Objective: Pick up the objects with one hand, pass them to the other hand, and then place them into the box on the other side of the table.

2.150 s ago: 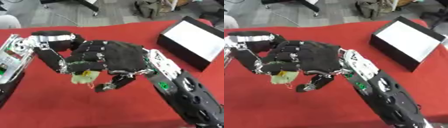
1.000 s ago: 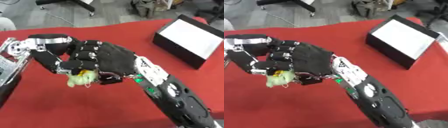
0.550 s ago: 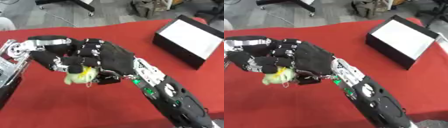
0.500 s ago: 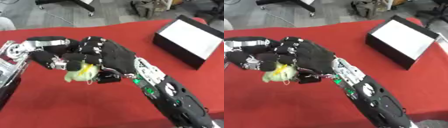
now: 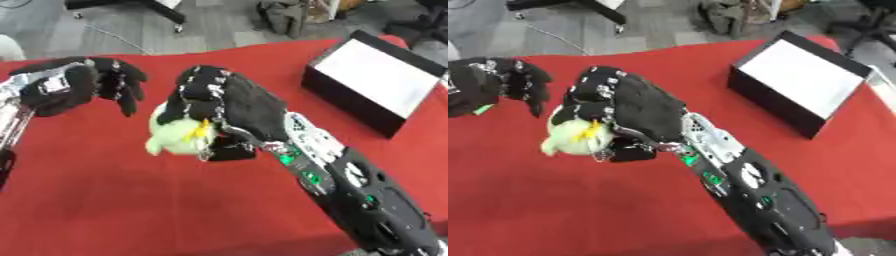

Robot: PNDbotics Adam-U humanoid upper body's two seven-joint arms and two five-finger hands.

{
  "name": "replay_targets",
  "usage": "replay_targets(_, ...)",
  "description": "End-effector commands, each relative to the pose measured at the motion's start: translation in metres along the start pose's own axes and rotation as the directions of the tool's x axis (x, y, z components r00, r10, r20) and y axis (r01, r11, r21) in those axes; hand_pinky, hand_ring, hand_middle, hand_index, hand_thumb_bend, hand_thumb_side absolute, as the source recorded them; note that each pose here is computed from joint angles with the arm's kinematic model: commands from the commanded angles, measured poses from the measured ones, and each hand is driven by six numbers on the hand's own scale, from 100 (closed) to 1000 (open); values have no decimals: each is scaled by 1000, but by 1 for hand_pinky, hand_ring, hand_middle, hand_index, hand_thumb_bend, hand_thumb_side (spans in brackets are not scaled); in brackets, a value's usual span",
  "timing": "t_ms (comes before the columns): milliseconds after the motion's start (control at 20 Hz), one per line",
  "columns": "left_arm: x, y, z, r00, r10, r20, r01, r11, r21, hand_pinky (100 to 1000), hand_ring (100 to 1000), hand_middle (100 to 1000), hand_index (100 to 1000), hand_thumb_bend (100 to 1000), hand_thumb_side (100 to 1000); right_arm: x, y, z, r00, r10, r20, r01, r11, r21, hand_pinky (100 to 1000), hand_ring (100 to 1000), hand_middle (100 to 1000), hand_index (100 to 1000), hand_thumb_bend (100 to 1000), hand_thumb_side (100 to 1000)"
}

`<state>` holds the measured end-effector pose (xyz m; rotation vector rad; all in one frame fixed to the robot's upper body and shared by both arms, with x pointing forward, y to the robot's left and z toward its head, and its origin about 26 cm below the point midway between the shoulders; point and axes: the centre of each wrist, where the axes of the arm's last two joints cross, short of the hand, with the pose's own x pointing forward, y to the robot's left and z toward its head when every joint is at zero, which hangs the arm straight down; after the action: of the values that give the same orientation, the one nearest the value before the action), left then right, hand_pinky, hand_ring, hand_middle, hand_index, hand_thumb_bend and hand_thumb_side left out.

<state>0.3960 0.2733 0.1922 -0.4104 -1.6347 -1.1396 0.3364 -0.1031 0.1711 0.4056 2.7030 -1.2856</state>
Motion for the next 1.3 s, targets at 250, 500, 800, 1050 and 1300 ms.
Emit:
replay_targets(250, -38, 23, 62, 987, 35, -155, 35, 902, 430, 592, 573, 594, 778, 636, 735, -54, -51, 67, 876, 30, -481, -78, 994, -80, 646, 590, 120, 289, 100, 100)
replay_targets(500, -52, 8, 92, 978, 44, -202, 76, 831, 551, 592, 572, 591, 772, 618, 729, -110, -78, 164, 454, 58, -889, -259, 963, -69, 644, 604, 131, 311, 100, 100)
replay_targets(800, -58, -10, 113, 976, 60, -207, 90, 758, 646, 591, 571, 589, 769, 607, 726, -139, -84, 239, 118, 190, -975, -263, 952, 154, 717, 768, 393, 607, 268, 367)
replay_targets(1050, -52, -12, 114, 979, 40, -201, 110, 727, 678, 592, 571, 589, 769, 602, 723, -151, -101, 251, 39, 419, -907, -167, 898, 407, 872, 951, 755, 916, 734, 582)
replay_targets(1300, -48, -9, 114, 975, 21, -219, 137, 721, 679, 594, 573, 591, 770, 601, 721, -154, -126, 230, 63, 552, -831, -292, 807, 514, 892, 963, 800, 942, 792, 580)
